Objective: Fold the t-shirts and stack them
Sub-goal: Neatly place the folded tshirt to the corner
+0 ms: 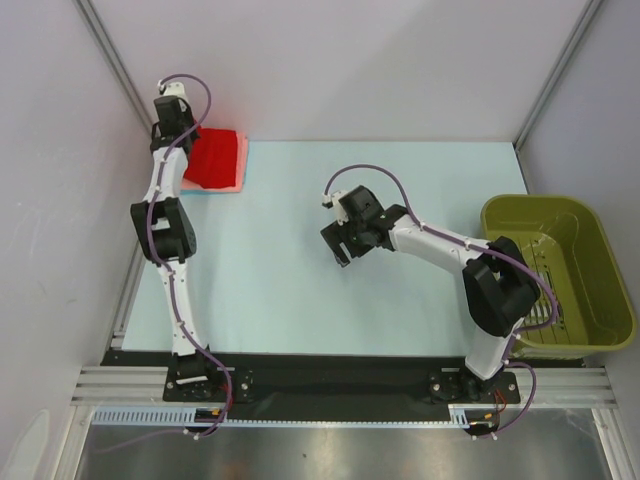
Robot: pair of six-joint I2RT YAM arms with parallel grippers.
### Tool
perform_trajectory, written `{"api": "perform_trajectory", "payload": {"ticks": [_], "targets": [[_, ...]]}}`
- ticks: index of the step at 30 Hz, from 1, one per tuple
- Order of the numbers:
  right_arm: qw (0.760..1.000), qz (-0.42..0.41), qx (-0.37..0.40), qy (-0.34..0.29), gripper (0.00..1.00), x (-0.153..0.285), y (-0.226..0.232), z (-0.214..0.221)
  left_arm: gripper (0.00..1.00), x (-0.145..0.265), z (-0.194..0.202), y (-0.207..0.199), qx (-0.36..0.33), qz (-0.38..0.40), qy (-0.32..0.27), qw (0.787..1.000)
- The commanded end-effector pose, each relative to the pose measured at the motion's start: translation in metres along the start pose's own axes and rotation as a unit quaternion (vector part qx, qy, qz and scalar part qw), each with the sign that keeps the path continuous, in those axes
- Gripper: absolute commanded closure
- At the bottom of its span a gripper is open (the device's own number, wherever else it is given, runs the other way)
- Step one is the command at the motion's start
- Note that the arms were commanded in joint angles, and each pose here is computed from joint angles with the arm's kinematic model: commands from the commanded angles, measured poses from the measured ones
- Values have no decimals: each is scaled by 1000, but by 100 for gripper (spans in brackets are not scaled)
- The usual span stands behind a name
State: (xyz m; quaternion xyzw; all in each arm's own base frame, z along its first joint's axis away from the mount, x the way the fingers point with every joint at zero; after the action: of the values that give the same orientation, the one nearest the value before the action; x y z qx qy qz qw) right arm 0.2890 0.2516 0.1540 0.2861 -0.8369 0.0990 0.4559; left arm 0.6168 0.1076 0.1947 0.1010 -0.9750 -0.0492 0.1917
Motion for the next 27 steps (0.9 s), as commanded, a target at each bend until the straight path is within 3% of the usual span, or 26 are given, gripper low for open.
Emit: {"api": "perform_trajectory", "payload": {"ticks": [1, 7, 18, 22, 27], "targets": [[1000, -11, -2, -24, 14, 7, 7, -16, 100, 34, -57, -2, 43, 27, -63, 997], [999, -7, 5, -43, 14, 25, 11, -12, 100, 97, -106, -38, 56, 66, -121, 989], [997, -3, -10, -71, 14, 61, 12, 25, 100, 177, -137, -100, 57, 118, -146, 981], [997, -5, -10, -77, 14, 67, 13, 30, 100, 199, -151, -104, 61, 128, -163, 976], [996, -6, -8, -84, 14, 70, 14, 30, 100, 198, -147, -107, 56, 128, -156, 978]]}}
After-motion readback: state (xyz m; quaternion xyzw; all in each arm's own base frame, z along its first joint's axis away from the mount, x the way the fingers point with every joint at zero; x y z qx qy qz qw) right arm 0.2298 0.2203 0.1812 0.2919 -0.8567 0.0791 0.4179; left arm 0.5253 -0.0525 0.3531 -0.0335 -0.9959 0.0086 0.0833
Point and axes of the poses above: each gripper's point midway between its finger pads, its own x axis back along the fingers, its own y axis along the line the jaws close on, z = x × y, the point moved 8 cm from there along x, back along the fingers, and after that the axes turned 6 degrees about -x, right-handed, at the moved point
